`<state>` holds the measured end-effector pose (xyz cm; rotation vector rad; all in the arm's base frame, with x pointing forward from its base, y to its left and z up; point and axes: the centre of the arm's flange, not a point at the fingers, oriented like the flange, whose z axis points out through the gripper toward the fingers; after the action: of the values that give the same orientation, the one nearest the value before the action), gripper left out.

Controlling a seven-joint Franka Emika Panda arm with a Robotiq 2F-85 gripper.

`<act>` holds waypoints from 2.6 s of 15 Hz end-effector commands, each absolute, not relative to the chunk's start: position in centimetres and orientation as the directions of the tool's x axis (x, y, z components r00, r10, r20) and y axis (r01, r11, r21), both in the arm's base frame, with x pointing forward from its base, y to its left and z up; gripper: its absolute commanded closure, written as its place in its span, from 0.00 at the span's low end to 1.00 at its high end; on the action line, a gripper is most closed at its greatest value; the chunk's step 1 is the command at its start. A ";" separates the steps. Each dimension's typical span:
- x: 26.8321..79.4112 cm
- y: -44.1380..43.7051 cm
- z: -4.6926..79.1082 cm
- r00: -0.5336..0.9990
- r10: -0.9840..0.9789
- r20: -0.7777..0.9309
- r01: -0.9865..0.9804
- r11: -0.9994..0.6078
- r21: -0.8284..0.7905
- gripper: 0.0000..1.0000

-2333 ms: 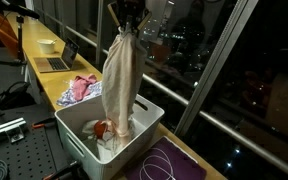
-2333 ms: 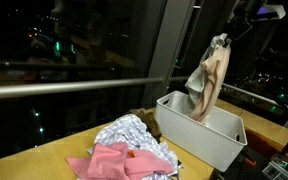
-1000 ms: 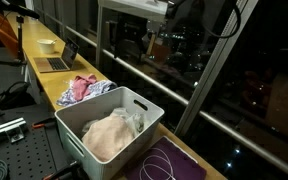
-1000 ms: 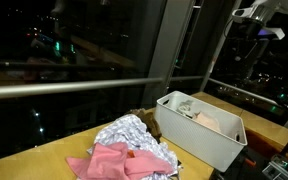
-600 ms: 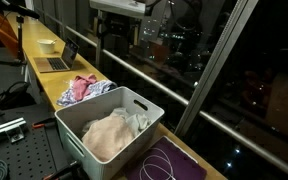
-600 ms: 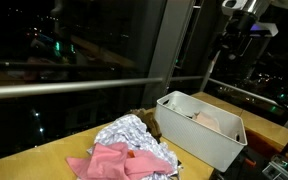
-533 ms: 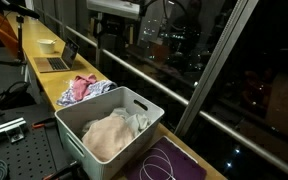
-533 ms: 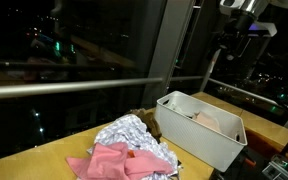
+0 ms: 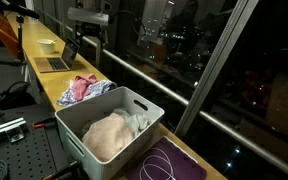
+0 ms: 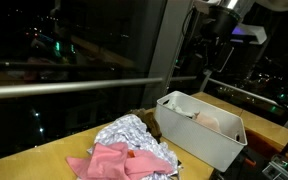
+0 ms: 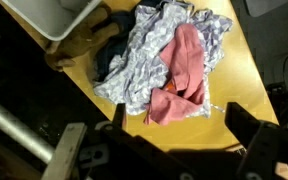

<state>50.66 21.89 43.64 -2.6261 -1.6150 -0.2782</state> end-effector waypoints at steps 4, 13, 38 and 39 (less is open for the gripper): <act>52.6 30.9 33.5 0.457 0.872 0.173 0.885 -0.465 0.005 0.00; 55.8 35.5 18.6 0.450 0.885 0.120 0.893 -0.442 -0.085 0.00; 53.4 19.7 38.0 0.553 0.811 0.191 0.815 -0.574 0.078 0.96; 53.8 19.0 40.4 0.557 0.803 0.210 0.806 -0.584 0.096 0.96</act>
<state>54.50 21.32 33.40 -2.7421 -1.4495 -0.2781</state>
